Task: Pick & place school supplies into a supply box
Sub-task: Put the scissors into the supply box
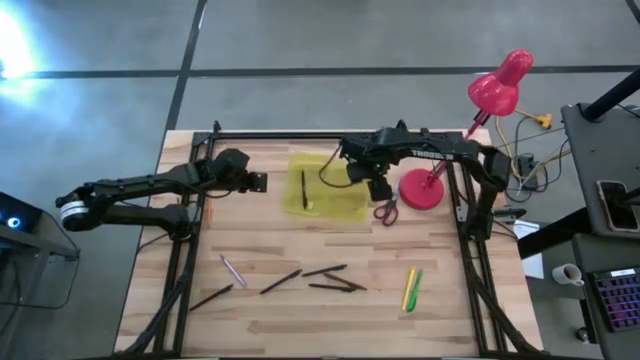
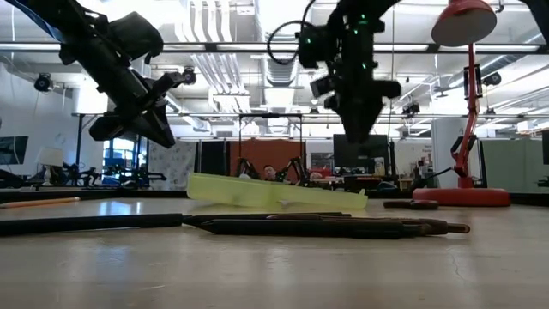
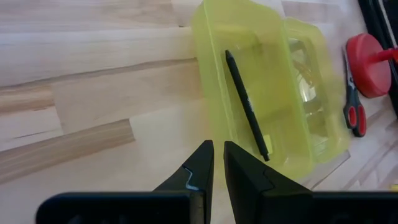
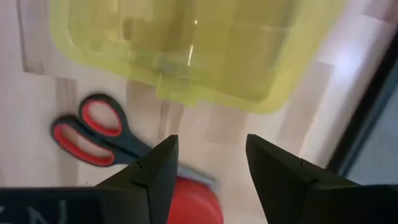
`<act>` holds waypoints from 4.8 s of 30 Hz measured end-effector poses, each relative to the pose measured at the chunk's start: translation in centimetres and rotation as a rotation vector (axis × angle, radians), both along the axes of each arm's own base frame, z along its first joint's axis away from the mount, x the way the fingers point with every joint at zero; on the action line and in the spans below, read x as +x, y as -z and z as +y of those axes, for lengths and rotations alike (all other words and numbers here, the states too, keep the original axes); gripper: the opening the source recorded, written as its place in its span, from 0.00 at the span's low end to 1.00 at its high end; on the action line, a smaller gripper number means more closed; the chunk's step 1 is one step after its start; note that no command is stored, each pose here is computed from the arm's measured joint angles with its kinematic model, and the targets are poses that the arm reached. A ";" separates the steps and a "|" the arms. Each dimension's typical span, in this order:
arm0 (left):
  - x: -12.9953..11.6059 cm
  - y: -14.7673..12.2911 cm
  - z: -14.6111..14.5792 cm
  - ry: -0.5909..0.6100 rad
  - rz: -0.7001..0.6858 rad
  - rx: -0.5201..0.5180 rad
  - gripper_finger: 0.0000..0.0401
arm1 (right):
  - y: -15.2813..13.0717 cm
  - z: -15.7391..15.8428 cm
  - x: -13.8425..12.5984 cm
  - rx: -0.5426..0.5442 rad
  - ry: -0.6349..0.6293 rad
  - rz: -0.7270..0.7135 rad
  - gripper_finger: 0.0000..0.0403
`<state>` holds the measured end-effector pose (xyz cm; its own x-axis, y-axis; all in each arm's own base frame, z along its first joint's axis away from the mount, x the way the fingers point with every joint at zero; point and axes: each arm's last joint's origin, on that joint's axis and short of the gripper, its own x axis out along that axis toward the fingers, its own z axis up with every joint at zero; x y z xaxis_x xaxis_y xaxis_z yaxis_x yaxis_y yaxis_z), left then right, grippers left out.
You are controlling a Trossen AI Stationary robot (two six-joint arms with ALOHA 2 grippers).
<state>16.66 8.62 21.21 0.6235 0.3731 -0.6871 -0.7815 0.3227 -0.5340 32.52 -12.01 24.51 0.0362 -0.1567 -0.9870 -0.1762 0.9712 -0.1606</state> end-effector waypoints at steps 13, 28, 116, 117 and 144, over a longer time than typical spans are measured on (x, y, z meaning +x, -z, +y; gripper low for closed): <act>0.0 -0.1 0.0 -0.001 -0.007 0.004 0.06 | 7.0 4.9 -4.6 0.011 -0.409 0.161 0.48; 0.0 -0.1 0.0 -0.001 -0.007 0.004 0.06 | 10.1 9.4 -5.6 0.049 -0.466 0.144 0.42; 0.1 -0.1 0.0 -0.062 -0.046 -0.049 0.06 | 11.2 7.1 -5.4 0.053 0.053 -0.115 0.12; 0.1 -0.1 0.1 -0.062 -0.046 -0.049 0.06 | 10.8 7.2 -5.5 0.066 0.076 -0.120 0.11; 0.1 -0.1 0.0 -0.063 -0.043 -0.050 0.06 | 4.3 5.8 -4.8 0.078 0.286 -0.198 0.04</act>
<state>16.73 8.66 21.28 0.6295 0.3779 -0.6789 -0.7752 0.2456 -0.5820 27.67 -6.22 20.19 0.1934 -0.1129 -0.9746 0.1318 0.9873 -0.0882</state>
